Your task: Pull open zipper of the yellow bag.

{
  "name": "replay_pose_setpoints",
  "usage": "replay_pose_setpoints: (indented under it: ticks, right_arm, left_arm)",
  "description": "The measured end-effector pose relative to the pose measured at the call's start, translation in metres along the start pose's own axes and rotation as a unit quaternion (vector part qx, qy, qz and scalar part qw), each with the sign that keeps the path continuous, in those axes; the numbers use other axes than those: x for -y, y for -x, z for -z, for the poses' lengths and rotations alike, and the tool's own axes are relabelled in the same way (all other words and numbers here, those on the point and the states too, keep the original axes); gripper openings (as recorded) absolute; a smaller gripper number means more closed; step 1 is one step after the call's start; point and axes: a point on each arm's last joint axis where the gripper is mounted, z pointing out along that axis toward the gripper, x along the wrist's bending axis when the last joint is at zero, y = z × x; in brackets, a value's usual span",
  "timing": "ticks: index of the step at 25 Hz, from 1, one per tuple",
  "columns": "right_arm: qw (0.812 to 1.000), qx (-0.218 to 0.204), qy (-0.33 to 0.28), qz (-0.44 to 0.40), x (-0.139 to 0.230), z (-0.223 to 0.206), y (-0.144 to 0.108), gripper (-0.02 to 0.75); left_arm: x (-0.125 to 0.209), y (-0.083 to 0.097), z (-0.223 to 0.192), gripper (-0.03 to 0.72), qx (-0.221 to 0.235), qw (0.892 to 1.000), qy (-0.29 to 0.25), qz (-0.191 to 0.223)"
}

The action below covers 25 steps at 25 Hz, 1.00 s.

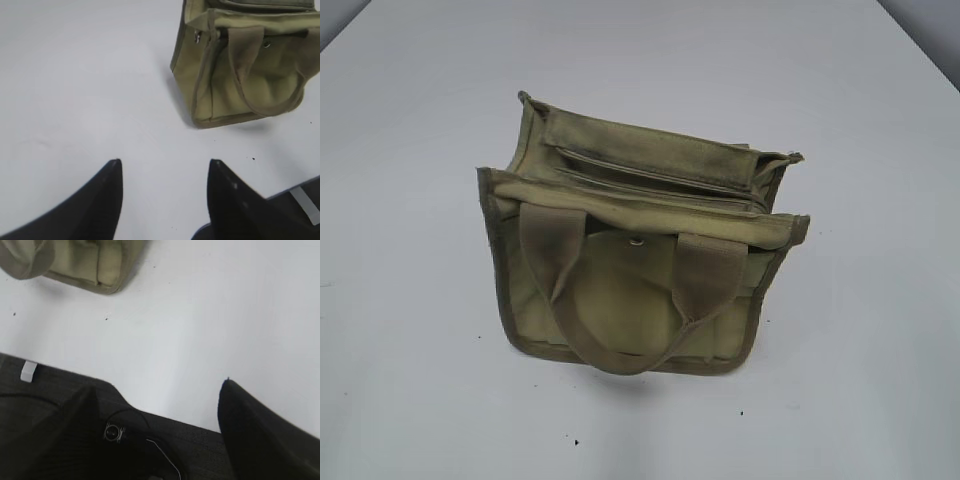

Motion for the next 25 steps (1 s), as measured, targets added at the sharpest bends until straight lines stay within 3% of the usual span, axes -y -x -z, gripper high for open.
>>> replay_pose_setpoints:
  ticks: [5, 10, 25]
  right_arm:
    - [0.995, 0.050, 0.074, -0.032, 0.009, 0.015, -0.003, 0.572]
    - [0.986, 0.054, 0.156, -0.019, 0.024, 0.032, -0.014, 0.572]
    - [0.985, 0.051, 0.165, -0.018, 0.024, 0.033, -0.015, 0.572]
  left_arm:
    - [-0.001, 0.000, -0.001, 0.401, -0.062, 0.998, 0.000, 0.032]
    - [0.001, 0.002, 0.001, 0.380, -0.089, 0.995, 0.012, 0.042]
    - [0.002, 0.002, 0.001, 0.337, -0.090, 0.995, 0.013, 0.042]
